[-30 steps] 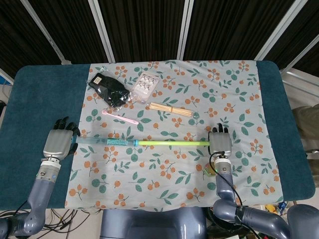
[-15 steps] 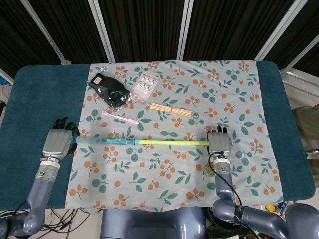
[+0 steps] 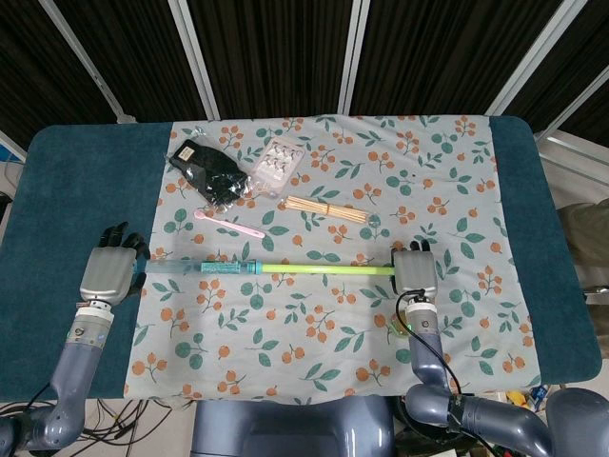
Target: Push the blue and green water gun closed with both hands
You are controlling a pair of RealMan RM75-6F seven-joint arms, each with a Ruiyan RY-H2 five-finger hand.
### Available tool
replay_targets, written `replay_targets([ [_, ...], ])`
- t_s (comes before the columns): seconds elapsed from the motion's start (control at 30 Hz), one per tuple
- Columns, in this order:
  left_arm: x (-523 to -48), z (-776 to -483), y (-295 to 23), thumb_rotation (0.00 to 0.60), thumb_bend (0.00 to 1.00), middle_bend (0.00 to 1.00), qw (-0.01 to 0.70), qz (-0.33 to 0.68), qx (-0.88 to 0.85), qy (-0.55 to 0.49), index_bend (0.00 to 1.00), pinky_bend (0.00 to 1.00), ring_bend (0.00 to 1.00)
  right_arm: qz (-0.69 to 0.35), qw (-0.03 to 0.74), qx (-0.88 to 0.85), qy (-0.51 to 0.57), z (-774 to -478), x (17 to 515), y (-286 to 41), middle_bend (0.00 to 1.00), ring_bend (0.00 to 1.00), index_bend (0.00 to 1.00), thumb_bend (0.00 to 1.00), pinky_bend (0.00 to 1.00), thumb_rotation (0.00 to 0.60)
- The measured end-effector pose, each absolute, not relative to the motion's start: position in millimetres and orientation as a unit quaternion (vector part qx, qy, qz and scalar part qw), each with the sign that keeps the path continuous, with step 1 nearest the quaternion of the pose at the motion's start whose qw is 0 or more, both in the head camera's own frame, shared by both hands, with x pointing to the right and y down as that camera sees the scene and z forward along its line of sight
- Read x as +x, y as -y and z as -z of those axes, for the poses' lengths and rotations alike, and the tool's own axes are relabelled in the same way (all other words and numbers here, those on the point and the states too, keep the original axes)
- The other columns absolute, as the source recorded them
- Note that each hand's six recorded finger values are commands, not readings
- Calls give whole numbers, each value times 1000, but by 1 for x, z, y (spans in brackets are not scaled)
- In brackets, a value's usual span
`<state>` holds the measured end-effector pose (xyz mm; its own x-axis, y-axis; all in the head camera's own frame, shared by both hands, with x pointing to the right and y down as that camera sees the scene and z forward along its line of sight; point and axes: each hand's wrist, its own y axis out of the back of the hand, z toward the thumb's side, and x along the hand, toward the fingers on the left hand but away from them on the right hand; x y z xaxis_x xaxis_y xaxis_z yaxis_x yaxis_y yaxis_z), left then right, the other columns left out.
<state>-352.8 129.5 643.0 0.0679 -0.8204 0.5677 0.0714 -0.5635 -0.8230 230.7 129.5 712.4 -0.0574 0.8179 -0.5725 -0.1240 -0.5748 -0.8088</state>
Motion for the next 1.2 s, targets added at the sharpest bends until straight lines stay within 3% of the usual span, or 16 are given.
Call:
replay_targets([
  [1.2, -317, -650, -133, 600, 406, 247, 357, 589, -663, -292, 549, 105, 44, -621, 377, -623, 290, -703, 181, -138, 595, 239, 707, 430, 157, 600],
])
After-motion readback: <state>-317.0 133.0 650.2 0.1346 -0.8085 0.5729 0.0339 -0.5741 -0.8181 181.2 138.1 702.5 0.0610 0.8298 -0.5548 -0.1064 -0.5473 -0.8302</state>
